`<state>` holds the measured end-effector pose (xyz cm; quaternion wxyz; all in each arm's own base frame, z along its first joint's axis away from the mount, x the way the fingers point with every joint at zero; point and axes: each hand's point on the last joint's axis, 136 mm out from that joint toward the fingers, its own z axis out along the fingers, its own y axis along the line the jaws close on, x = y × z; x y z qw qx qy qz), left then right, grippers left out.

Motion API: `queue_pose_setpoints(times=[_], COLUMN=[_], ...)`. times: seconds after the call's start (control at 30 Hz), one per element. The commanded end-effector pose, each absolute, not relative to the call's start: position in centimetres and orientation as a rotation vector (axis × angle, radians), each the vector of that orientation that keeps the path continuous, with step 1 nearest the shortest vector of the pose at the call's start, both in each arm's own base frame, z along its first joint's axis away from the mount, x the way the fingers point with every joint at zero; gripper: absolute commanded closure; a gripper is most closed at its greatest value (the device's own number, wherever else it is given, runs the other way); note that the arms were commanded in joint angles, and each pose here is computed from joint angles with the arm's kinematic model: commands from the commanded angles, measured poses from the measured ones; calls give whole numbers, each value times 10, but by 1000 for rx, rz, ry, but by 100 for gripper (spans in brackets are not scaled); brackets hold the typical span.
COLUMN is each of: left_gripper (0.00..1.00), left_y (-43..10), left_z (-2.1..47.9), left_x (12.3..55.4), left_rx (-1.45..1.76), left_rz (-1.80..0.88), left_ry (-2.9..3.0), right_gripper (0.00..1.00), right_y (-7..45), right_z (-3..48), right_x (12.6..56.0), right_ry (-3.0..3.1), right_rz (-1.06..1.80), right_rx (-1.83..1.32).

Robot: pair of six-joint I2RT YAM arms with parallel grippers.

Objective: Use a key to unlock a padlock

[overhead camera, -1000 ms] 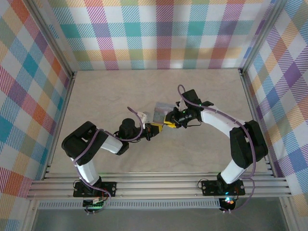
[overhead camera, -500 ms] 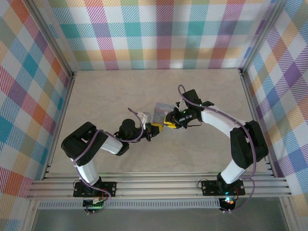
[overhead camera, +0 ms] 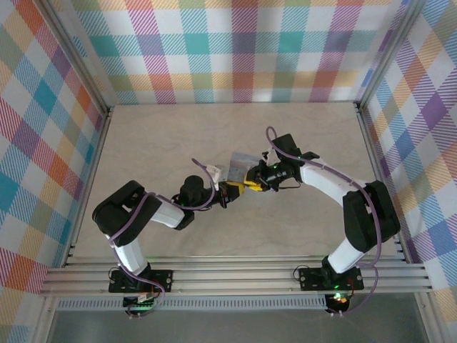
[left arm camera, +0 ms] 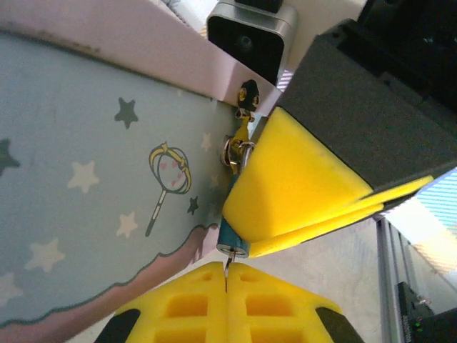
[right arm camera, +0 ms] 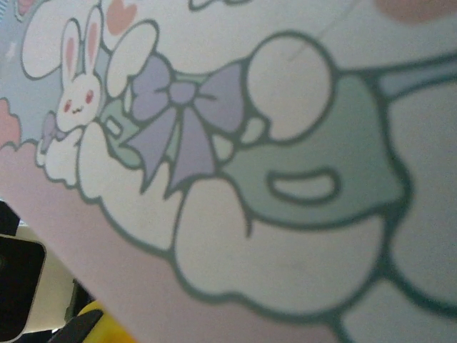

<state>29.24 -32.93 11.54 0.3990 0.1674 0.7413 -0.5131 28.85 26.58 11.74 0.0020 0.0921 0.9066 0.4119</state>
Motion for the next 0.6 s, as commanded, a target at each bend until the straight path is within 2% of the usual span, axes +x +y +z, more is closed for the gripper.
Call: queue_pose_setpoints(times=[0.0, 0.2, 0.43, 0.57], left_gripper=[100, 100, 100, 100], left_y=[-343, -340, -340, -342], left_z=[155, 130, 65, 41], left_x=[308, 296, 269, 257], left_rx=[332, 334, 369, 380], left_rz=[-1412, -1371, -1331, -1282], left_ry=[1726, 1796, 1969, 2029], right_gripper=[100, 100, 98, 89], right_y=[278, 274, 265, 261], right_z=[108, 83, 54, 35], right_x=[261, 257, 244, 235], right_ry=[2906, 2912, 2914, 2936], right_rz=[1375, 1270, 1192, 1178], right_rx=[263, 304, 384, 438])
